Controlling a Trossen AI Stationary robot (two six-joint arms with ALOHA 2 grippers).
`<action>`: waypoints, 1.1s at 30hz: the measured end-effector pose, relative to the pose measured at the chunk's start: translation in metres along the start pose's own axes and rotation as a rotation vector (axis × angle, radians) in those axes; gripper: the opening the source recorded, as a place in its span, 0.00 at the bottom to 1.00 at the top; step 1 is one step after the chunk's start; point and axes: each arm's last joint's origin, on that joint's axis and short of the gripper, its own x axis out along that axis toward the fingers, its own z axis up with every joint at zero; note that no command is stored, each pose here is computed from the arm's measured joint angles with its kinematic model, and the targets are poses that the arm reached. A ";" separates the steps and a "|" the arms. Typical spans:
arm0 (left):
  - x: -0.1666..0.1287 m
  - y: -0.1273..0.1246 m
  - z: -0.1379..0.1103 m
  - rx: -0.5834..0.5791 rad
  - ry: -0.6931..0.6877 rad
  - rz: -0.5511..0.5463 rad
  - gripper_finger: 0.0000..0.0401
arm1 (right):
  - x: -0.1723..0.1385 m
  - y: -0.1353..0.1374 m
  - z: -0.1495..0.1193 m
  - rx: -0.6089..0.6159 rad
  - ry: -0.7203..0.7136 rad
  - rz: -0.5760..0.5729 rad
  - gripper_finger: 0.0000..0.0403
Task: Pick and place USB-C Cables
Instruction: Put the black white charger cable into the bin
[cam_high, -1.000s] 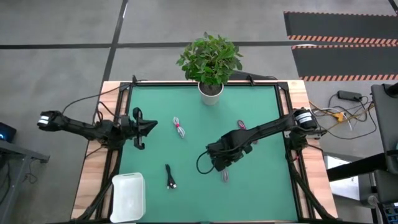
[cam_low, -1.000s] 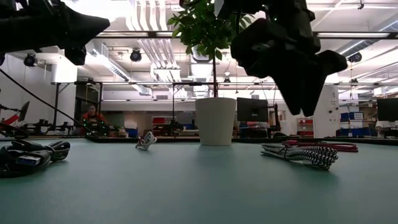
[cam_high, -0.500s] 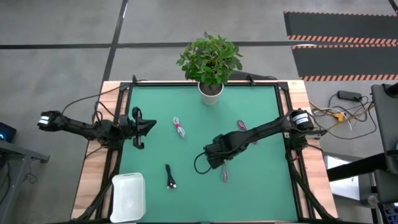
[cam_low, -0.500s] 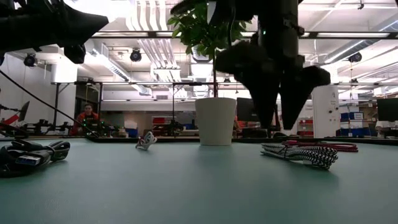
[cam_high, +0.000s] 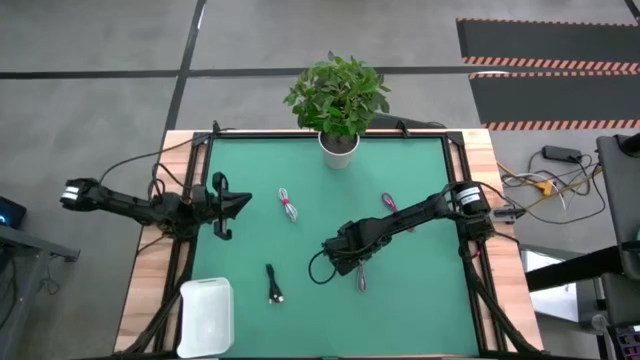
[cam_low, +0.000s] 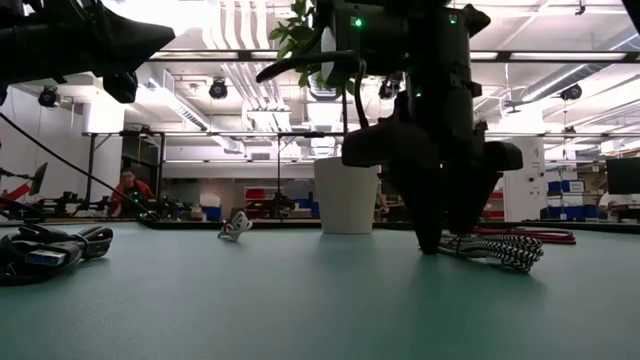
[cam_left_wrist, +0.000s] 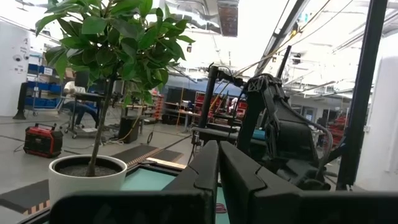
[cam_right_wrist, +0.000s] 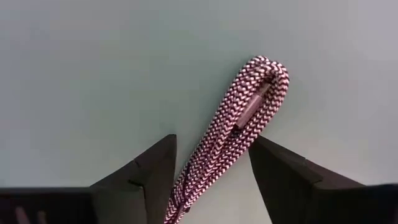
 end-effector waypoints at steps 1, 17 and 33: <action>0.000 0.000 0.000 0.000 0.000 0.000 0.00 | 0.000 0.000 0.000 -0.004 0.000 0.000 0.45; 0.000 0.000 0.000 0.001 0.001 0.000 0.00 | -0.001 0.004 0.000 -0.078 -0.018 0.038 0.07; 0.000 0.000 0.000 0.000 0.001 0.000 0.00 | -0.028 0.007 0.003 -0.297 -0.124 0.162 0.03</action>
